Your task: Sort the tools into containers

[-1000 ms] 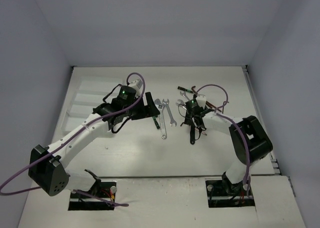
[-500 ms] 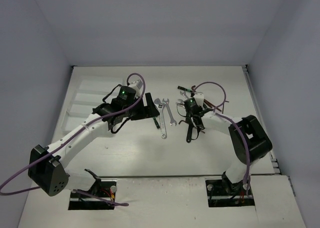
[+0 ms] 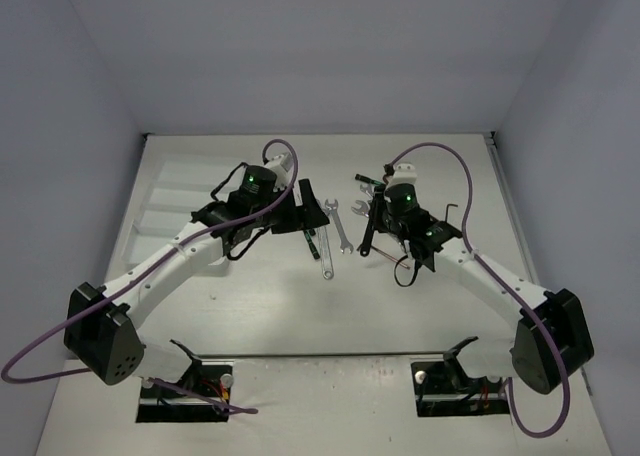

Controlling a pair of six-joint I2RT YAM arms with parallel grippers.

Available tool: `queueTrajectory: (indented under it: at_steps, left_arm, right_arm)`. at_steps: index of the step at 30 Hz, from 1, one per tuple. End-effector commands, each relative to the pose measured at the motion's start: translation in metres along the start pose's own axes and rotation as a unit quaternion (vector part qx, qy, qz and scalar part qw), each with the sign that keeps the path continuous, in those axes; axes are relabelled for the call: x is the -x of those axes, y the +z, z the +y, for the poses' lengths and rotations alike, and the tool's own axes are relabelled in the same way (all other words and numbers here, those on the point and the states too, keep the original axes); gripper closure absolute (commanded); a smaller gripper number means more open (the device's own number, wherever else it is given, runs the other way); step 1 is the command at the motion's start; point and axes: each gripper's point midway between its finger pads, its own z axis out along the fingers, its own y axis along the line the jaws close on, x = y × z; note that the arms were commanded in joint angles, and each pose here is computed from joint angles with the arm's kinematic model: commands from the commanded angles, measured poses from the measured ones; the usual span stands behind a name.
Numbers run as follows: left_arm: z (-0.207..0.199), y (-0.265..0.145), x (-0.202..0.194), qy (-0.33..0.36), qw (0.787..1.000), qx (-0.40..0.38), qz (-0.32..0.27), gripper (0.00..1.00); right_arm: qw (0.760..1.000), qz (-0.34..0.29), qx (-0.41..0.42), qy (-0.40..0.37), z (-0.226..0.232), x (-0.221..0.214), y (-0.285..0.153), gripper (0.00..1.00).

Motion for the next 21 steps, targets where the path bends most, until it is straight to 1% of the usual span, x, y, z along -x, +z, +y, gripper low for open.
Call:
queueTrajectory:
  at_steps: [1,3,8,15,21]
  left_arm:
    - [-0.065,-0.016,0.056,0.064,0.989,-0.102,-0.088,0.29]
    - [-0.069,-0.014,0.062,0.096,0.985,-0.105,-0.096,0.29]
    - [-0.079,-0.013,0.071,0.153,0.976,-0.119,-0.104,0.29]
    - [-0.086,-0.001,0.072,0.174,0.969,-0.145,-0.101,0.29]
    - [-0.090,0.005,0.077,0.172,0.968,-0.152,-0.106,0.30]
  right_arm:
    - [0.992,-0.084,0.092,-0.006,0.041,0.061,-0.029,1.00]
    - [0.990,-0.088,0.114,-0.010,0.050,0.066,-0.036,1.00]
    - [0.982,-0.095,0.162,-0.019,0.069,0.076,-0.049,1.00]
    - [0.972,-0.096,0.213,-0.029,0.094,0.085,-0.061,1.00]
    - [0.966,-0.088,0.239,-0.036,0.107,0.083,-0.063,1.00]
